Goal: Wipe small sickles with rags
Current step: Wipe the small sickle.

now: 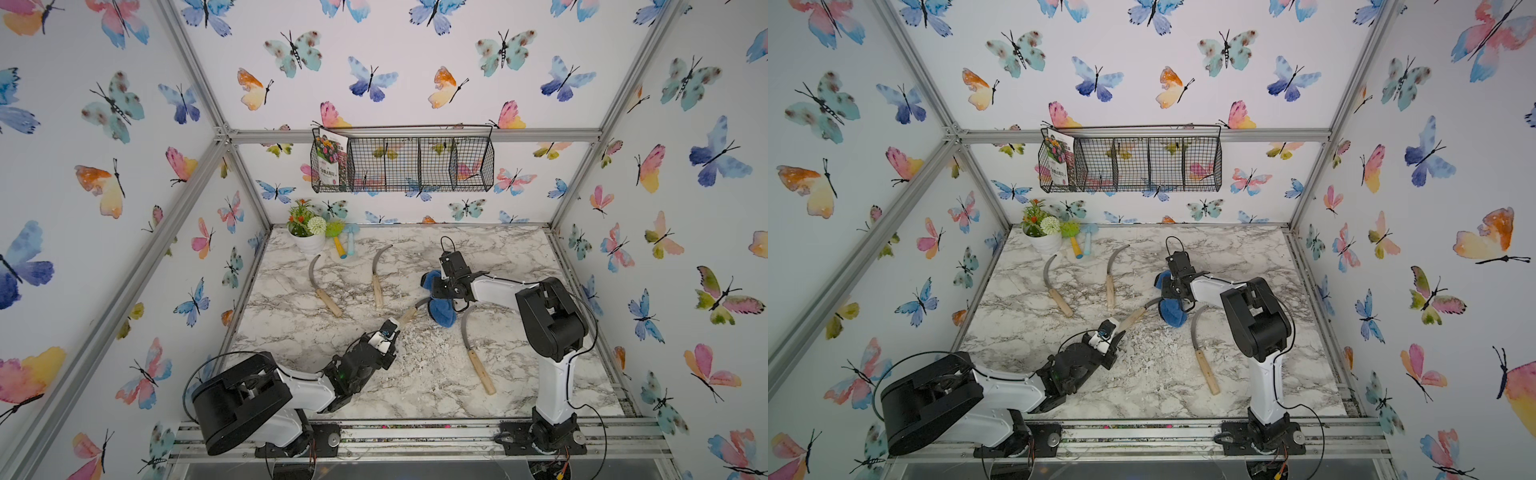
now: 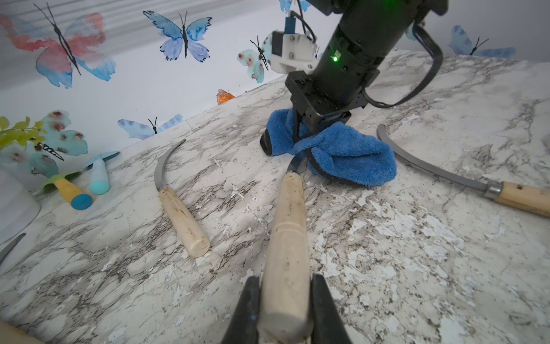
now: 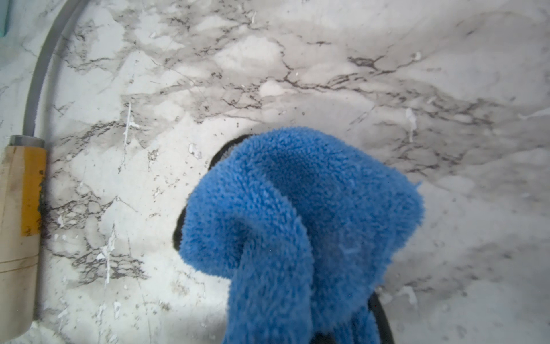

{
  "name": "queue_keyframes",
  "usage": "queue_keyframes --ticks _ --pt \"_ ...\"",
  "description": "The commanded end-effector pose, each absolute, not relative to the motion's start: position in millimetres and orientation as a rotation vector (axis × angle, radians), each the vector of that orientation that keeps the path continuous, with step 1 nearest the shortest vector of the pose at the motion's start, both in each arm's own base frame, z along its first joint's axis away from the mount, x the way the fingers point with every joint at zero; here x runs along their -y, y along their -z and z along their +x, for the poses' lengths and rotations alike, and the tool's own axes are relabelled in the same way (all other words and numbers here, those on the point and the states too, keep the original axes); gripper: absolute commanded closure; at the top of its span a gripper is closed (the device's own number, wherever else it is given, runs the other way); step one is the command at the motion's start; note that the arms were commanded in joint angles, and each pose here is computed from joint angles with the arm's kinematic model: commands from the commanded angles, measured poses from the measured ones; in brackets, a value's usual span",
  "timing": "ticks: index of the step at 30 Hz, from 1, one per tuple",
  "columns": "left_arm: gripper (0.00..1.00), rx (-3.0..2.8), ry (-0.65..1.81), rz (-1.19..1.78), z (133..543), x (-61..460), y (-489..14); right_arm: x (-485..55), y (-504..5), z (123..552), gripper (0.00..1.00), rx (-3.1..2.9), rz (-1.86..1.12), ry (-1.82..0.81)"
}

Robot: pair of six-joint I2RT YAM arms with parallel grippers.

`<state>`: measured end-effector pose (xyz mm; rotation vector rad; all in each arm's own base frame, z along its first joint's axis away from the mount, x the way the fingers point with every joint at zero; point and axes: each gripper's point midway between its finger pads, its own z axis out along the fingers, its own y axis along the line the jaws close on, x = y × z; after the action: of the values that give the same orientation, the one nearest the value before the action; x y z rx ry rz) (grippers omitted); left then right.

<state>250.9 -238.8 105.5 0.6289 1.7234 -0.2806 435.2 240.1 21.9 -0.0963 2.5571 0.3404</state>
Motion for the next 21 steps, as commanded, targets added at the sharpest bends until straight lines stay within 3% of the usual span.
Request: queue_keyframes --ticks 1,13,21 --pt "1.0 -1.731 0.224 0.361 275 191 -123 -172 15 416 0.98 -2.697 -0.008 -0.065" --pt "1.0 -1.735 0.329 0.273 270 185 -132 -187 -107 399 0.98 -2.467 -0.049 -0.268" --pt "1.0 -1.778 0.622 0.172 270 213 -171 -197 -160 337 0.97 -2.311 -0.064 -0.415"
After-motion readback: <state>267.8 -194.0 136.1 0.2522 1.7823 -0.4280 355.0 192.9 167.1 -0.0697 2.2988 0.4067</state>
